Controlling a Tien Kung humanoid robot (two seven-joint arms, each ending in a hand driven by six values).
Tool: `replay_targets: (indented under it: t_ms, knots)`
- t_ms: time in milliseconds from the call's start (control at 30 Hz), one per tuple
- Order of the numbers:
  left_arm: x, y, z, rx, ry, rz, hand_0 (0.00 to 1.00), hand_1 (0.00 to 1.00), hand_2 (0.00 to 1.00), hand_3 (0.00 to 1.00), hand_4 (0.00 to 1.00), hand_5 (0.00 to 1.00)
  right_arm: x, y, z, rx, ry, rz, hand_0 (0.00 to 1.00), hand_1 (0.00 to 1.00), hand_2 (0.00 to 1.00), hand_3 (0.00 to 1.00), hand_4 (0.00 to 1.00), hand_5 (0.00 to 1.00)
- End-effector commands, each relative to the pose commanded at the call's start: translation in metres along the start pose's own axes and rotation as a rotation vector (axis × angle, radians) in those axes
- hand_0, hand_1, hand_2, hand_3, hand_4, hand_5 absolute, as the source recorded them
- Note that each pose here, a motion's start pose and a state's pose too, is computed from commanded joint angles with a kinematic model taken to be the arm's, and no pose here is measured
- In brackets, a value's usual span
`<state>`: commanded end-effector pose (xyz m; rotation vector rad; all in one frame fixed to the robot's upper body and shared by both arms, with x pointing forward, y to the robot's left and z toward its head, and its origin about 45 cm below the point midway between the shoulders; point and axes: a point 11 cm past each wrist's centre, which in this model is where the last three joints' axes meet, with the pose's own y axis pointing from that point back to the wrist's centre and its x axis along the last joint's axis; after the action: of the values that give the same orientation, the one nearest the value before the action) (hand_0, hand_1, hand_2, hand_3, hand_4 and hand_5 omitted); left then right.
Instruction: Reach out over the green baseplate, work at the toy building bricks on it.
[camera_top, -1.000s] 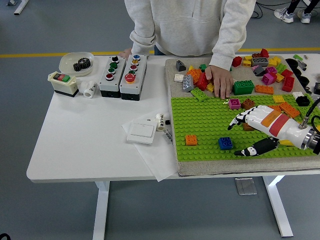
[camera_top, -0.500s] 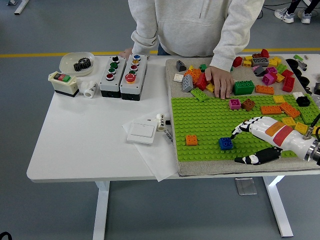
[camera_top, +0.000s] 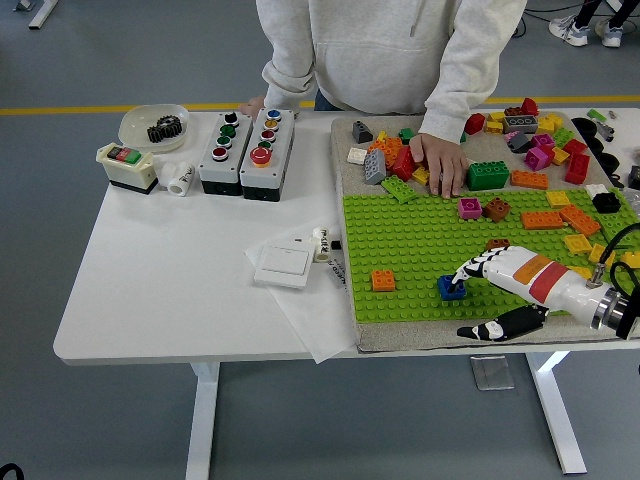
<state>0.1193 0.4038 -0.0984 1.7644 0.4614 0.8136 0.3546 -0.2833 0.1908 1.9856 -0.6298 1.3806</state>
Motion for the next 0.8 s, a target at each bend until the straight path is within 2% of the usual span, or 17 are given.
replay_targets:
  t_ms: [800]
  knots:
    - [-0.0018, -0.0001, -0.0005, 0.002, -0.005, -0.005, 0.738, 0.740, 0.748, 0.595, 0.657, 0.595, -0.0095, -0.0073, 0.0005, -0.006, 0.008, -0.024, 0.721, 0.696, 0.724, 0.632, 0.877, 0.670]
